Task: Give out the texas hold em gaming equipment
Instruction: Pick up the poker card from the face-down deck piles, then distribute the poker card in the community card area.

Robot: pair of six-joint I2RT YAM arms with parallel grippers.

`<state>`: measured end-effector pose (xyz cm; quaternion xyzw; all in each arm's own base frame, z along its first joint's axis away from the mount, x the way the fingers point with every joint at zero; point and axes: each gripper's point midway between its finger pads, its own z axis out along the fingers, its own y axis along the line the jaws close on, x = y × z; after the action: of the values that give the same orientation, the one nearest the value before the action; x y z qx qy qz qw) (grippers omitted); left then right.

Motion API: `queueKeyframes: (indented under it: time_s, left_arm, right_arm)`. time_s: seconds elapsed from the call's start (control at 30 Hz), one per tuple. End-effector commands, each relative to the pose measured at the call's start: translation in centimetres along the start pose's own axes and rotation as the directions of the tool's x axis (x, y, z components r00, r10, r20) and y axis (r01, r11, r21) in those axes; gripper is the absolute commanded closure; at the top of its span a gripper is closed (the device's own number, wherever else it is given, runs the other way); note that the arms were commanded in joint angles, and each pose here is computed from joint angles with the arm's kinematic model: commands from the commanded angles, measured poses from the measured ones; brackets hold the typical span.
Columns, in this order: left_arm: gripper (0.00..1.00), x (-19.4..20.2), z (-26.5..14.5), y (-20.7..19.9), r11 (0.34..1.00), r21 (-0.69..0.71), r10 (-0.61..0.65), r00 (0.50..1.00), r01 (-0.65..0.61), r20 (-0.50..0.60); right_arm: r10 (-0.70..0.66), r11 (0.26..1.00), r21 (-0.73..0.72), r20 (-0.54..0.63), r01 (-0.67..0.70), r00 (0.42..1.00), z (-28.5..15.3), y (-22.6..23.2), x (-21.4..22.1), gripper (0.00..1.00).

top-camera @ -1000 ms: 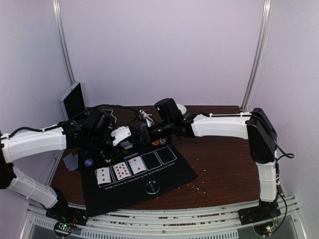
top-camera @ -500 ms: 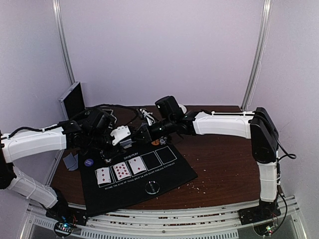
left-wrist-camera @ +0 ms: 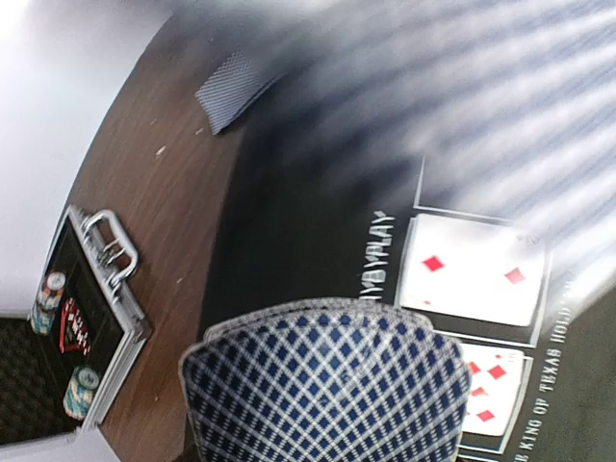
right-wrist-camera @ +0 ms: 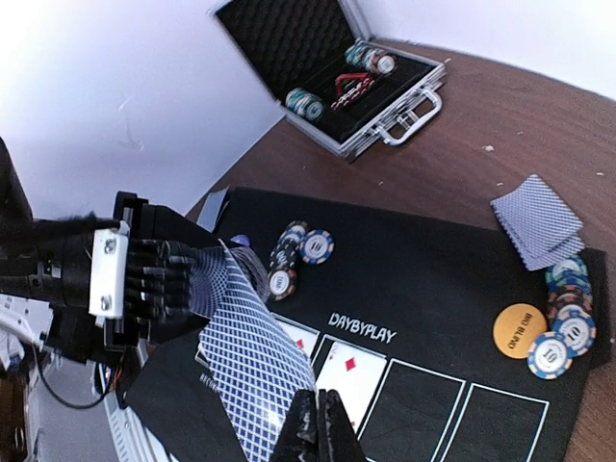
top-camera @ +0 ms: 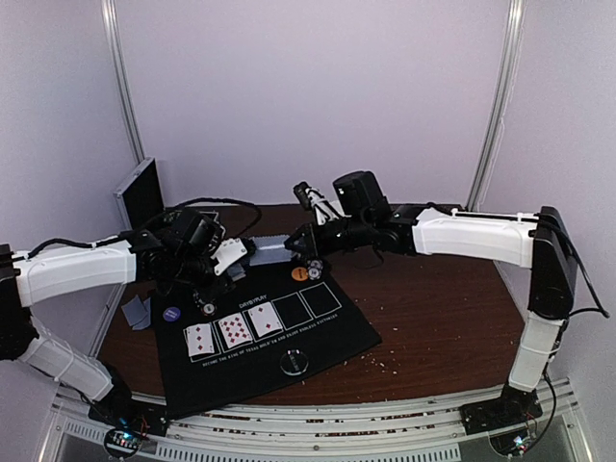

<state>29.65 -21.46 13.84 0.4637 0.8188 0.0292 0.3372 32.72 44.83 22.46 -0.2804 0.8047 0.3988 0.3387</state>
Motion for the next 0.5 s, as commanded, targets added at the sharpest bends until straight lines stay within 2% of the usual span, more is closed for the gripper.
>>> queueKeyframes:
  time_s: [0.0,0.07,0.17,0.27,0.37,0.47]
  left_arm:
    - [0.56,-1.0,-0.5,4.8,0.98,-0.114,-0.157,0.987,0.161,0.039]
    - [0.56,-0.6,-0.5,5.8,0.971,-0.139,-0.189,0.981,0.192,0.035]
    - [0.56,-0.1,-0.4,6.5,0.964,-0.172,-0.204,0.979,0.204,0.021]
    - [0.56,0.1,-0.4,6.4,0.963,-0.17,-0.207,0.978,0.207,0.018]
    - [0.56,0.1,-0.7,6.4,0.963,-0.171,-0.208,0.978,0.209,0.026]
    - [0.56,0.0,-1.0,6.5,0.963,-0.169,-0.208,0.977,0.211,0.04]
  right_arm:
    - [0.155,0.969,0.141,0.283,-0.201,0.947,-3.2,-4.1,-1.7,1.0]
    - [0.282,0.934,0.094,0.399,-0.345,0.873,-3.7,-5.3,0.0,1.0]
    - [0.437,0.847,0.045,0.51,-0.53,0.741,-3.5,-7.2,3.5,1.0]
    - [0.5,0.762,0.061,0.578,-0.645,0.645,-2.7,-8.5,6.7,1.0]
    - [0.526,0.69,0.117,0.597,-0.715,0.605,-1.4,-9.1,8.9,1.0]
    - [0.535,0.623,0.217,0.582,-0.752,0.612,-0.1,-10.1,11.0,1.0]
